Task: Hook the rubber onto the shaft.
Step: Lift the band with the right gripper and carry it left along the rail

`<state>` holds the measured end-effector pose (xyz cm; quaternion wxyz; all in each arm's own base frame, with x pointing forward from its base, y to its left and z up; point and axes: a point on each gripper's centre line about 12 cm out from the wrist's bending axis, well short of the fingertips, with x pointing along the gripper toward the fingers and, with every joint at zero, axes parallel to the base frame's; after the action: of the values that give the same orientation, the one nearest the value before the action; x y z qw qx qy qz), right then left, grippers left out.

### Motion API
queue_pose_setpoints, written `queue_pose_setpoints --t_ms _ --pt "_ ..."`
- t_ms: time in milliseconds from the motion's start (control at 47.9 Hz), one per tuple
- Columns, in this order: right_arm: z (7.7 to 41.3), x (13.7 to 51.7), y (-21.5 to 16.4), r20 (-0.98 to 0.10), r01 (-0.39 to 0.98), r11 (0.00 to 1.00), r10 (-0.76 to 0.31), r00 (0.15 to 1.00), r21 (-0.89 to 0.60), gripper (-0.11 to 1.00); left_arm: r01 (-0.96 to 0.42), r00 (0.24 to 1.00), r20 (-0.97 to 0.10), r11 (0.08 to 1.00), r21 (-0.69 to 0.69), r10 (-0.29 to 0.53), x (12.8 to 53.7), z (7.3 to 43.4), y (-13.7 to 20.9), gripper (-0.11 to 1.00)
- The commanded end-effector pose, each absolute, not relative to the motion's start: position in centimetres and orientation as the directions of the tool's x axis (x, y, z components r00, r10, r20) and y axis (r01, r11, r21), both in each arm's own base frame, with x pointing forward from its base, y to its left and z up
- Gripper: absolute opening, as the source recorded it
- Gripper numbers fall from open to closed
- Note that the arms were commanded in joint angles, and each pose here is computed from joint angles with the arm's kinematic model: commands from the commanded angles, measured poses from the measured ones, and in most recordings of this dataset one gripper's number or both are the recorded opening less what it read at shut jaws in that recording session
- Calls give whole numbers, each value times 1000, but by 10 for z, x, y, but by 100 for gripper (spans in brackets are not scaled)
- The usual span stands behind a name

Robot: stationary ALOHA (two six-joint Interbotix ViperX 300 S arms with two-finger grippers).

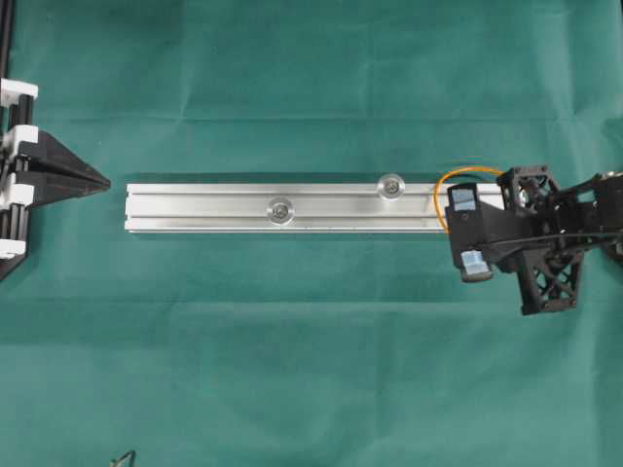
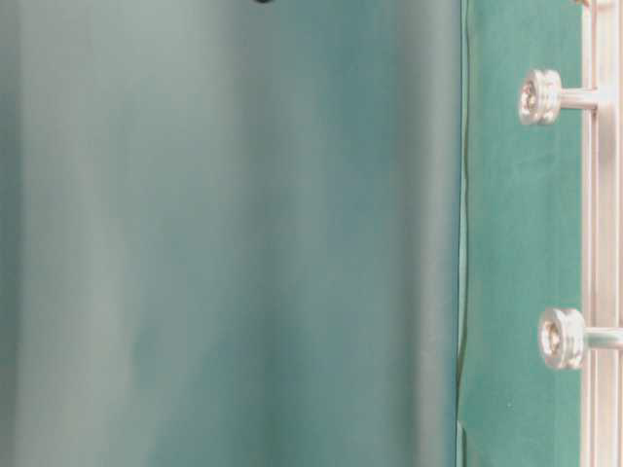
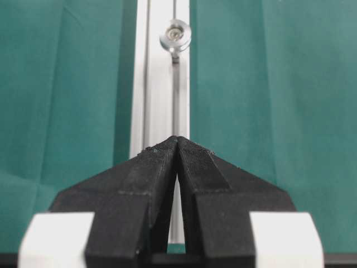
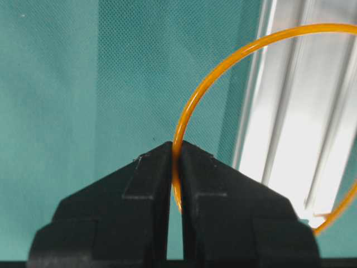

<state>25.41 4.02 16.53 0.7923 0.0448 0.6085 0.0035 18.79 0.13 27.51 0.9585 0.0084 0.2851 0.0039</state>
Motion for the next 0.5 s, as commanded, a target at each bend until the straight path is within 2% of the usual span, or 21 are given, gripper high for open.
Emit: queue_pose_setpoints --t_ms 0,480 --pt "187 257 40 -952 37 997 55 302 70 6 -1 852 -523 1000 23 12 191 286 1 0" --pt "234 247 31 -949 30 999 12 315 22 6 -1 853 -522 1000 23 12 191 287 1 0"
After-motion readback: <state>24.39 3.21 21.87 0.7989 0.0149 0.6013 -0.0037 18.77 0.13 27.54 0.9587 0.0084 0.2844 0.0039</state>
